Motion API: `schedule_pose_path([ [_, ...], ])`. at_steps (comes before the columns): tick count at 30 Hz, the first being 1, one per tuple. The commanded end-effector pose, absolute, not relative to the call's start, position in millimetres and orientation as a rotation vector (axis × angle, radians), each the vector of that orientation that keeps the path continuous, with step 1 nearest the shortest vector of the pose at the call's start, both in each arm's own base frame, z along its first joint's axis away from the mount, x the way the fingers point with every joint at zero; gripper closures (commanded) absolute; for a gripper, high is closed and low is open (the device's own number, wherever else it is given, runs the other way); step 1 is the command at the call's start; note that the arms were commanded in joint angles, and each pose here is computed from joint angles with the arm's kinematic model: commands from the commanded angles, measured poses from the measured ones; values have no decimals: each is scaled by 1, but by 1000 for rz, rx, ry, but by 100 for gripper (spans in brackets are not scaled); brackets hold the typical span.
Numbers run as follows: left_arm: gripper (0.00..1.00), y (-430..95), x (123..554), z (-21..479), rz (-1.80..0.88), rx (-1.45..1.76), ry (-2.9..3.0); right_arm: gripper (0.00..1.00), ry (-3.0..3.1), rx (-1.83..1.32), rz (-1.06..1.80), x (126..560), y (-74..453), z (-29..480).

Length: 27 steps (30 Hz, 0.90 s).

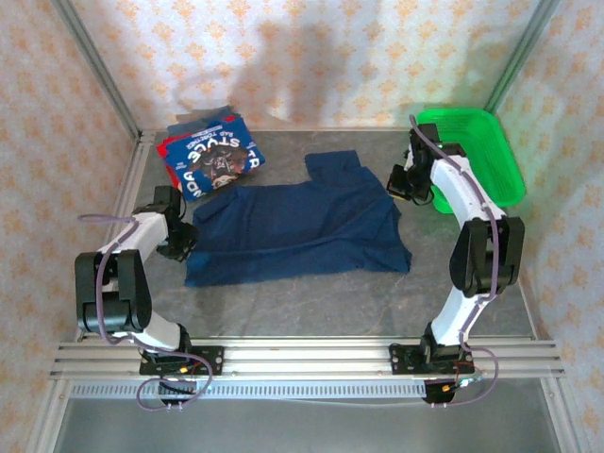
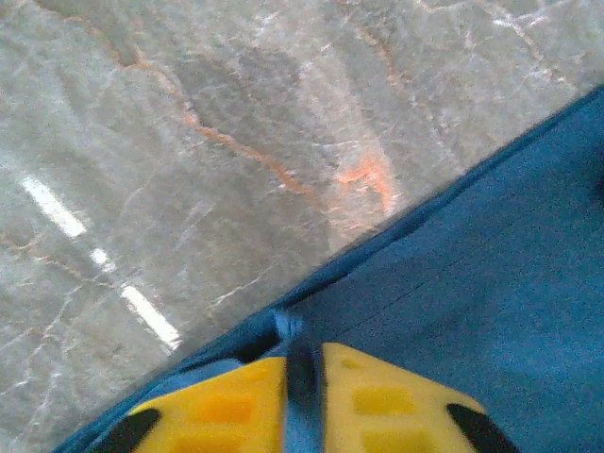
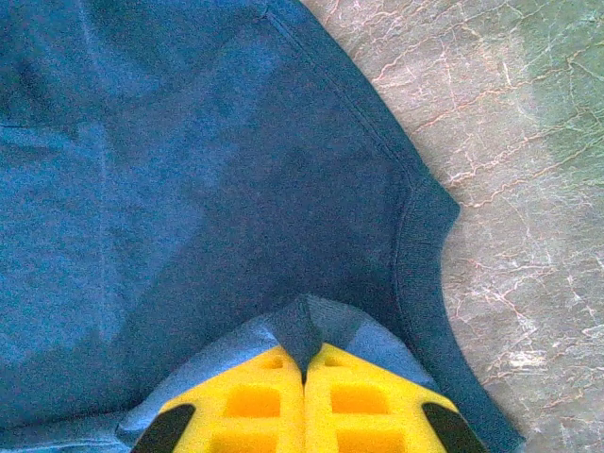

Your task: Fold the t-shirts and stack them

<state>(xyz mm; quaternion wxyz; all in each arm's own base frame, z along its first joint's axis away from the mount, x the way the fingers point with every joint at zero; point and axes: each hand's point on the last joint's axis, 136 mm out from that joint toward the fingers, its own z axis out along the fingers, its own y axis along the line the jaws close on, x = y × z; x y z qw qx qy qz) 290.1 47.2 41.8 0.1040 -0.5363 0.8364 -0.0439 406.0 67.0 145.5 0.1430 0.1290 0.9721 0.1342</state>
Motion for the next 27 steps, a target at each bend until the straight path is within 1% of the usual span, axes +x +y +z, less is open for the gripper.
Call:
schedule_pose_path([
  [1, 49, 56, 305, 59, -142, -1574, 2380, 100, 2803, 349, 382, 412, 69, 150],
  [2, 42, 55, 307, 65, -157, -1567, 2368, 100, 2804, 347, 385, 413, 69, 149],
  [3, 39, 54, 309, 70, -172, -1557, 2364, 100, 2805, 347, 388, 414, 70, 149],
  [7, 34, 39, 311, 93, -228, -1471, 2374, 100, 2817, 348, 385, 416, 70, 144],
  [9, 33, 28, 308, 100, -253, -1428, 2390, 100, 2822, 353, 401, 417, 72, 142],
  [14, 33, -5, 293, 97, -301, -1343, 2456, 100, 2823, 372, 435, 425, 76, 134],
  [18, 34, -13, 275, 86, -297, -1340, 2481, 100, 2817, 391, 479, 437, 82, 131],
  [20, 38, -13, 268, 80, -294, -1347, 2490, 100, 2816, 397, 503, 444, 87, 129],
  [22, 45, -14, 264, 77, -290, -1341, 2501, 100, 2816, 406, 526, 451, 90, 125],
  [23, 47, -13, 262, 74, -285, -1344, 2504, 98, 2812, 413, 545, 455, 93, 123],
  [25, 49, -13, 261, 69, -277, -1350, 2508, 91, 2800, 431, 597, 464, 99, 121],
  [27, 49, -12, 262, 63, -263, -1362, 2513, 72, 2776, 452, 604, 472, 100, 123],
])
